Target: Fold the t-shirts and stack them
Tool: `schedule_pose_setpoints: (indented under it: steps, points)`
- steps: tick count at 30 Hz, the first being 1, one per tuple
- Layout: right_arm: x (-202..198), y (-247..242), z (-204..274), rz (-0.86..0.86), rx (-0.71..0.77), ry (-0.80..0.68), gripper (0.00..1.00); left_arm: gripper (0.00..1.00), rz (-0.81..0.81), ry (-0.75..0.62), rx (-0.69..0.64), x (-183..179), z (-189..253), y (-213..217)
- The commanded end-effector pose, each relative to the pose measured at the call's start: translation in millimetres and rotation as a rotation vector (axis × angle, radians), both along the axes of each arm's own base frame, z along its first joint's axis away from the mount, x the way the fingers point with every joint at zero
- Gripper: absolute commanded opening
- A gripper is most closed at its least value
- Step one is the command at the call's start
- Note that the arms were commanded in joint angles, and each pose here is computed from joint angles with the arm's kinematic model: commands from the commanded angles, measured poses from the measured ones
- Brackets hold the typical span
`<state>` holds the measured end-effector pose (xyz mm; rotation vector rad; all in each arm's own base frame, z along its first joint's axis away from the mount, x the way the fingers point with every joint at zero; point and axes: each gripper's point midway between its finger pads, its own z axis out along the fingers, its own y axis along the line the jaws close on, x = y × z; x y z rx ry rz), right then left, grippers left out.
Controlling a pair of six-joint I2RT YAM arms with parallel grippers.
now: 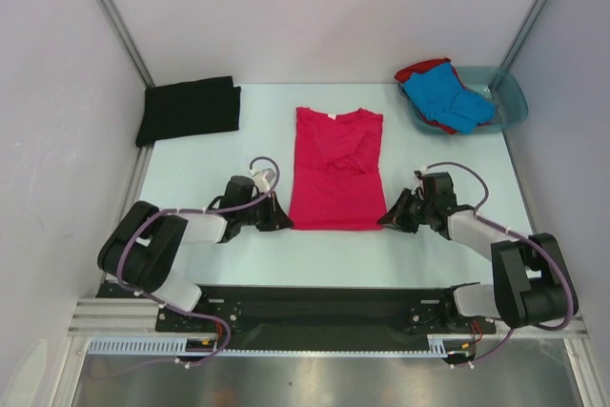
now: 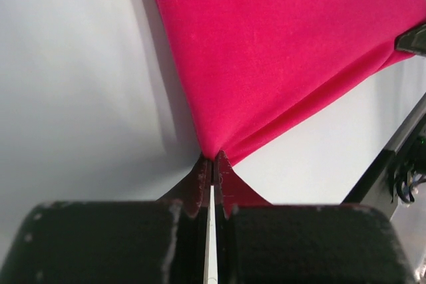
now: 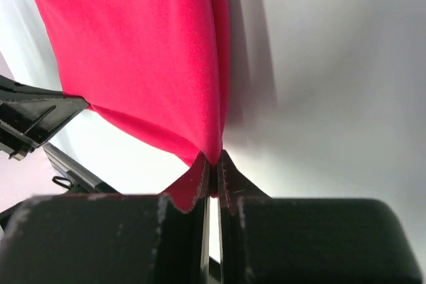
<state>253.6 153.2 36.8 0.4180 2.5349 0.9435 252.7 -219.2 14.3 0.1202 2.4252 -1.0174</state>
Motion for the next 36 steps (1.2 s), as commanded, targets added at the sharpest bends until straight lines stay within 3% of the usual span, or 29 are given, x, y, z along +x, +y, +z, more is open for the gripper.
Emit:
schedule_pose_setpoints:
  steps: [1, 13, 20, 24, 36]
  points:
    - [-22.7, -15.5, -9.0, -0.02, -0.082, 0.069, 0.0, 0.0, -0.033, 0.101, 0.126, -37.8, -24.6, 15.3]
    - [-84.1, -11.0, 7.4, -0.015, -0.069, 0.099, 0.0, 0.0, -0.077, 0.145, 0.125, -96.6, -11.9, 0.6]
    - [-108.4, 3.6, 34.0, -0.002, -0.061, 0.025, 0.0, 0.0, -0.029, 0.08, 0.114, -111.4, 29.1, 13.6]
    - [-102.9, 8.5, 57.5, 0.001, -0.068, -0.061, 0.0, 0.0, 0.022, -0.021, 0.083, -98.2, 68.8, 15.8]
    - [-35.8, 9.6, 104.9, 0.05, -0.256, -0.267, 0.0, 0.0, 0.033, -0.115, 0.154, -52.3, 104.2, 0.7]
